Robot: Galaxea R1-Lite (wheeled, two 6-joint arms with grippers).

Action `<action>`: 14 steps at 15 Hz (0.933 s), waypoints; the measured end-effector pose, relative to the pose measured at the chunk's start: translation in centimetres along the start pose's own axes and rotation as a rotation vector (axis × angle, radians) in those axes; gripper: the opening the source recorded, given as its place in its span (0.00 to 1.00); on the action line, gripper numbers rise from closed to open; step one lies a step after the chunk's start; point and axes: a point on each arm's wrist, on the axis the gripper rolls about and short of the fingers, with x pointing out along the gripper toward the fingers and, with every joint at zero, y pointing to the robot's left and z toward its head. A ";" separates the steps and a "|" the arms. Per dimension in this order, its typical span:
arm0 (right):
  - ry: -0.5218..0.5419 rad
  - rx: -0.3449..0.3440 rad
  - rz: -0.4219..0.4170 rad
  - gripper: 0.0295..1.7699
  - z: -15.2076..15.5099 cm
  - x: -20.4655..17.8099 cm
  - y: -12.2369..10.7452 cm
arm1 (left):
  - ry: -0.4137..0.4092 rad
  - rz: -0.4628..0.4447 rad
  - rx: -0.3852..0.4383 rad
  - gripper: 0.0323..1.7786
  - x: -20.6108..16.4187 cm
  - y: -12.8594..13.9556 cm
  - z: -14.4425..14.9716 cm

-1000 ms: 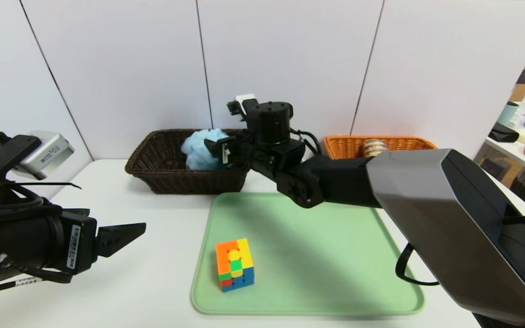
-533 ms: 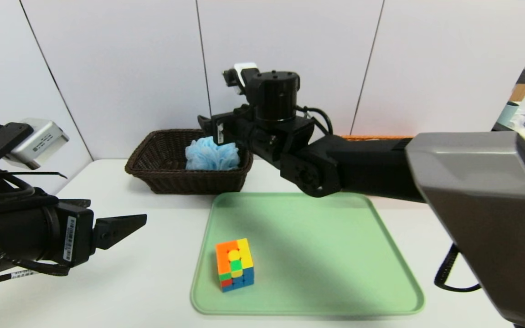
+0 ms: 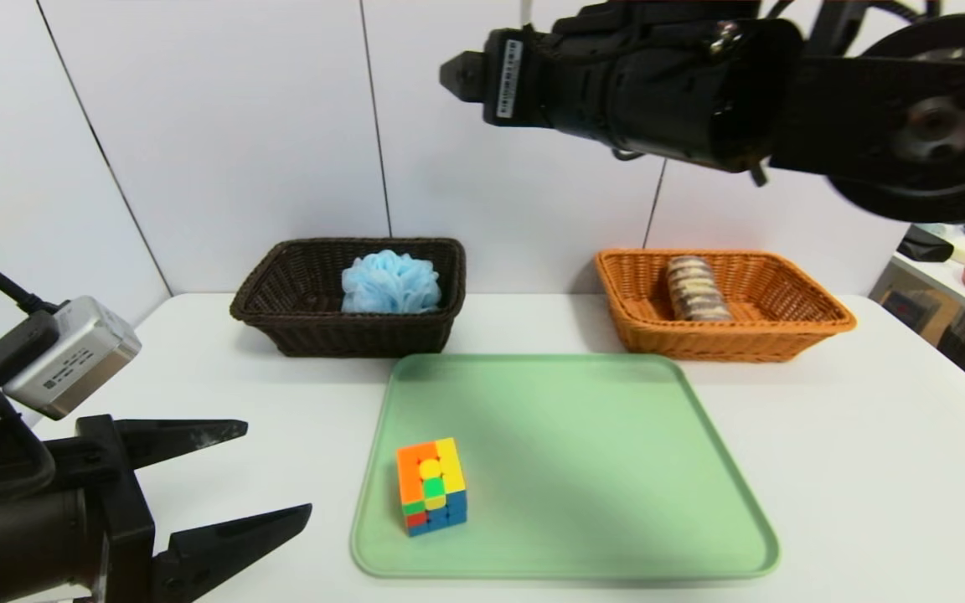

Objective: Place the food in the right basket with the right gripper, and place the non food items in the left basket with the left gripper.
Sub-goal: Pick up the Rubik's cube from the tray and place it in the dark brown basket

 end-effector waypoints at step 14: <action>0.374 -0.069 -0.424 0.96 -1.4 -19.7 -12.3 | -0.024 -0.177 0.115 0.95 9.0 1.4 -1.7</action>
